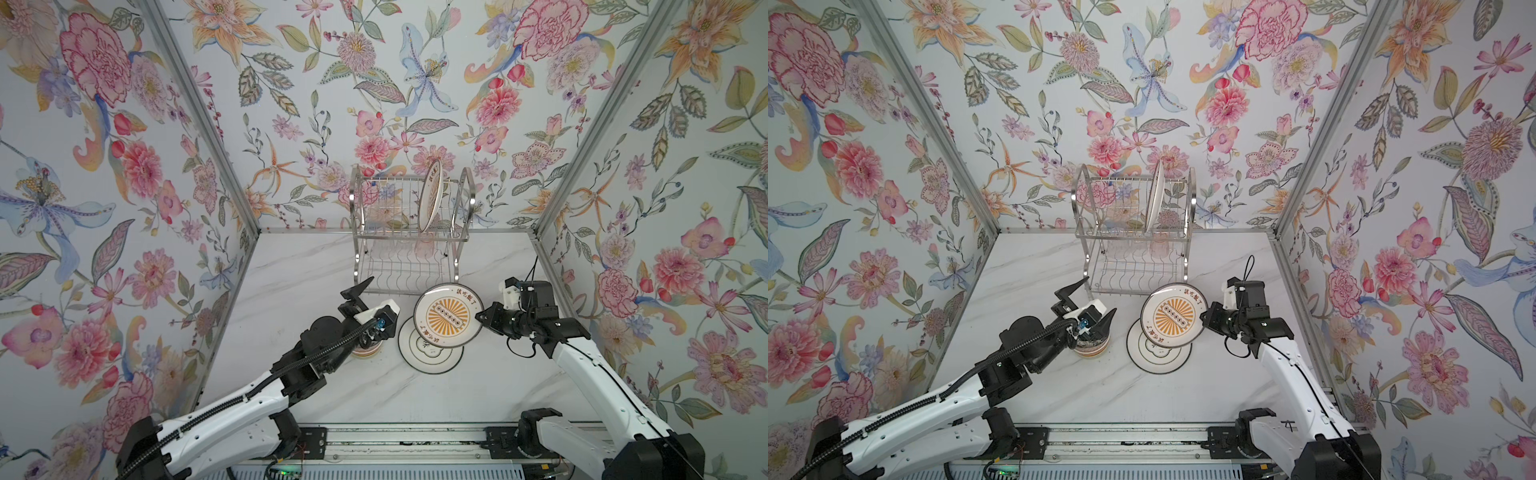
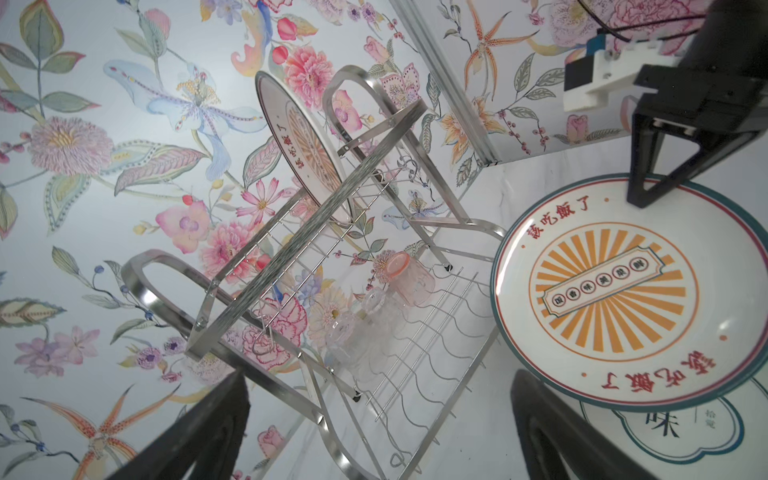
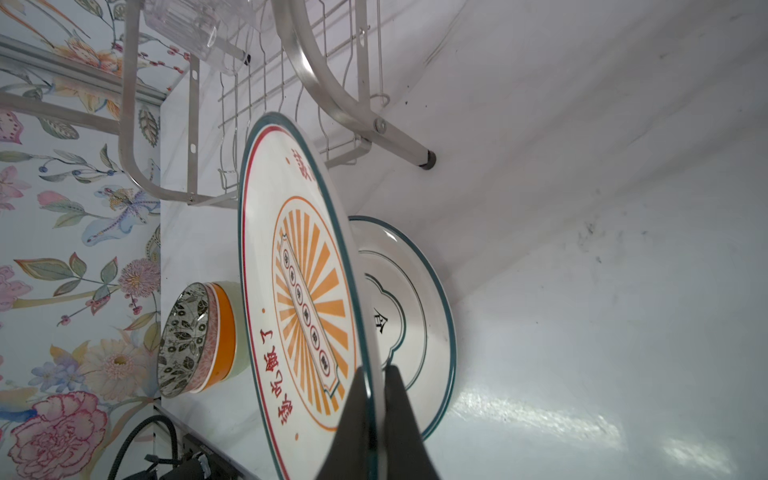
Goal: Unload the mixed dishes from the dish rack
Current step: 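Lower the sunburst plate onto the white plate with the right gripper while the left withdraws, then open the right gripper on the plate stack while the left hovers by the bowls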
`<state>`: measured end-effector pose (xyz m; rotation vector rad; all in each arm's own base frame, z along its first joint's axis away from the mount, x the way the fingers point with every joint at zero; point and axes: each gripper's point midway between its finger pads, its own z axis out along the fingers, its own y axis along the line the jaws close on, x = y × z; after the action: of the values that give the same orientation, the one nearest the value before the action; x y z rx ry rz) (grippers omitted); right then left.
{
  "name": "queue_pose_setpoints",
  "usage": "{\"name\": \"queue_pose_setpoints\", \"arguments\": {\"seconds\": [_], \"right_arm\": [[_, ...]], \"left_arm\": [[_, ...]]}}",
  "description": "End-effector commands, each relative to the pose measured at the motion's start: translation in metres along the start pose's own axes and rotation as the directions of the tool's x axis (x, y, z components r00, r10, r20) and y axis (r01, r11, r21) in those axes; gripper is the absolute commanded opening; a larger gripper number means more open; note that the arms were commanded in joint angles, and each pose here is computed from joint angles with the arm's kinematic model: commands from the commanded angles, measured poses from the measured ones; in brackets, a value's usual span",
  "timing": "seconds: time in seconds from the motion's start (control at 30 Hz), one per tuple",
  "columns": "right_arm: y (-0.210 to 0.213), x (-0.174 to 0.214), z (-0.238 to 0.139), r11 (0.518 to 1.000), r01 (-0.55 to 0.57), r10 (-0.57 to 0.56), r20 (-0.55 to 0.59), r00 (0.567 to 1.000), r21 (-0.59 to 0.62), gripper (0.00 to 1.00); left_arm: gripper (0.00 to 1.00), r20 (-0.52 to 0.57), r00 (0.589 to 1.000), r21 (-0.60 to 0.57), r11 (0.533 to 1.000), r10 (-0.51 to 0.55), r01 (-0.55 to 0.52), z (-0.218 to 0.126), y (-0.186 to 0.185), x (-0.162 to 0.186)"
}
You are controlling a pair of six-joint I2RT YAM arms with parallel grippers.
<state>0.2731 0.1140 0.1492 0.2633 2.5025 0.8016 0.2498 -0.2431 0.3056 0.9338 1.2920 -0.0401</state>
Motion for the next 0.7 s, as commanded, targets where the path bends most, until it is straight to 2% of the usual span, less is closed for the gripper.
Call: {"name": "queue_pose_setpoints", "arguments": {"seconds": [0.0, 0.13, 0.23, 0.67], "right_arm": [[0.012, 0.000, 0.006, 0.992, 0.101, -0.101, 0.003, 0.995, -0.076, 0.00], [0.012, 0.006, 0.016, 0.987, 0.116, -0.120, -0.027, 0.992, -0.114, 0.00], [0.009, 0.012, 0.026, 0.986, 0.102, -0.112, -0.066, 0.992, -0.129, 0.00], [0.001, 0.031, 0.059, 0.980, 0.063, -0.097, -0.175, 0.980, -0.190, 0.00]], "left_arm": [[0.99, -0.009, 0.986, 0.127, 0.978, -0.169, 0.168, -0.001, -0.009, 0.000], [0.99, -0.067, 0.971, 0.207, 0.949, -0.230, 0.239, 0.000, -0.011, 0.009], [0.99, -0.109, 0.958, 0.209, 0.936, -0.265, 0.283, 0.004, -0.007, 0.019], [0.99, -0.185, 0.946, 0.257, 0.916, -0.268, 0.310, 0.014, -0.012, 0.035]]}}
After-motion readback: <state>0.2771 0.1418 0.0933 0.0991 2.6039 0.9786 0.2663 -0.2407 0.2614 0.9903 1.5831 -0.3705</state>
